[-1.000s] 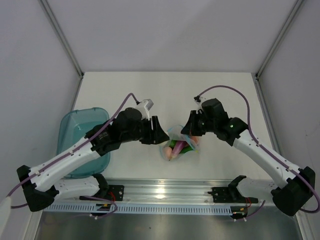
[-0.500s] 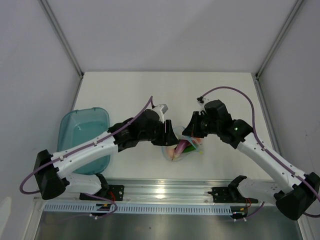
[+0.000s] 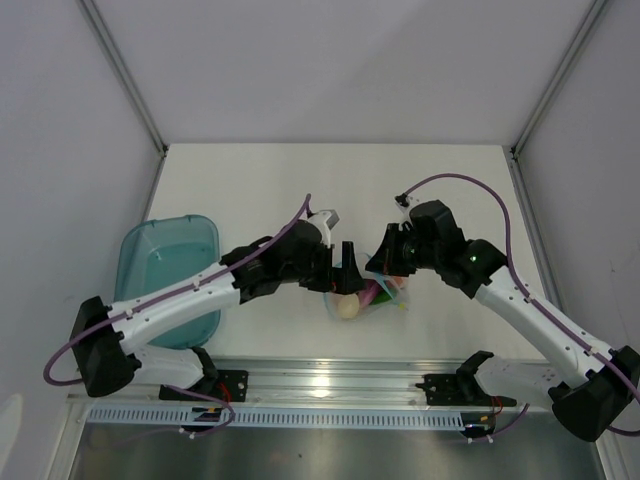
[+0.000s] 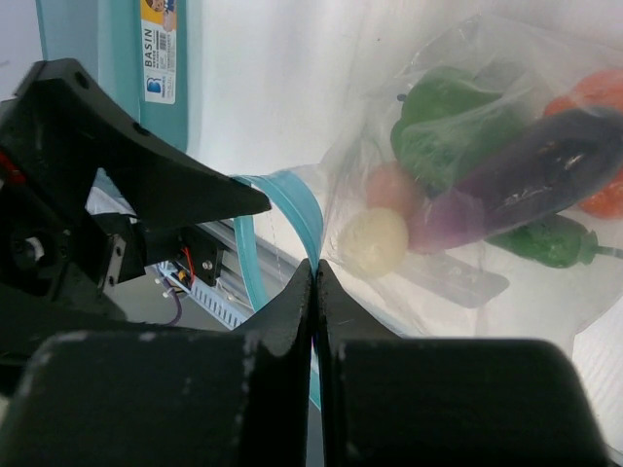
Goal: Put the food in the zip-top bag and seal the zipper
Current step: Place the fake food in the zipper food storage bag, then adjust the zipper food storage bag at the center of the board.
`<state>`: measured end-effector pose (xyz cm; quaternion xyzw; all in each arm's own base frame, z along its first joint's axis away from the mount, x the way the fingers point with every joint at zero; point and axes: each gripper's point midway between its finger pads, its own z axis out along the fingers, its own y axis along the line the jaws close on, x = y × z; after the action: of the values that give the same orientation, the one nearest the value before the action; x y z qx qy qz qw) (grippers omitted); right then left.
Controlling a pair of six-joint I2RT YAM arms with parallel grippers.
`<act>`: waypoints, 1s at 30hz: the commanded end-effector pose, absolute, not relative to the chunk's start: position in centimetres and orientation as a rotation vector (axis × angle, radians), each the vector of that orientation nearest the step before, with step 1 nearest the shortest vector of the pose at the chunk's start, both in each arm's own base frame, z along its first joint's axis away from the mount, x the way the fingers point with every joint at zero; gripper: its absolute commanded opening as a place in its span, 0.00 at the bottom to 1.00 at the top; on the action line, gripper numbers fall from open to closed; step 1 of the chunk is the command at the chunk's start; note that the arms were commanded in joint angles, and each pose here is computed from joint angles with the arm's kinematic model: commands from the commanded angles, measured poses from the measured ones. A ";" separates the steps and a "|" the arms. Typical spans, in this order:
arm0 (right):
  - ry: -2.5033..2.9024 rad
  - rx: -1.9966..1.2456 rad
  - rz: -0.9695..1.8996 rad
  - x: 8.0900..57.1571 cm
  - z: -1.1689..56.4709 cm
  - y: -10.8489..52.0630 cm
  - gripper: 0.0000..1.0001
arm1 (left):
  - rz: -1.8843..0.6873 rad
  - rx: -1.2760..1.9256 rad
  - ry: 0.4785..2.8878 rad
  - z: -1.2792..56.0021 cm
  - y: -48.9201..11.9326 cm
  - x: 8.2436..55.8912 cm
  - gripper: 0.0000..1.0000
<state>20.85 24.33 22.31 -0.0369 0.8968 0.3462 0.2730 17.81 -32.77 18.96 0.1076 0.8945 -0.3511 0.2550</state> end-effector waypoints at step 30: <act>2.398 -0.206 0.891 19.2 23.9 22.9 0.00 | -0.888 0.749 2.284 17.5 -31.8 18.6 0.61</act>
<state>18.93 22.57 21.84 -0.0632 0.9080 0.3211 0.2617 18.77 -30.63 17.28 0.2692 0.8633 -0.3086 0.2950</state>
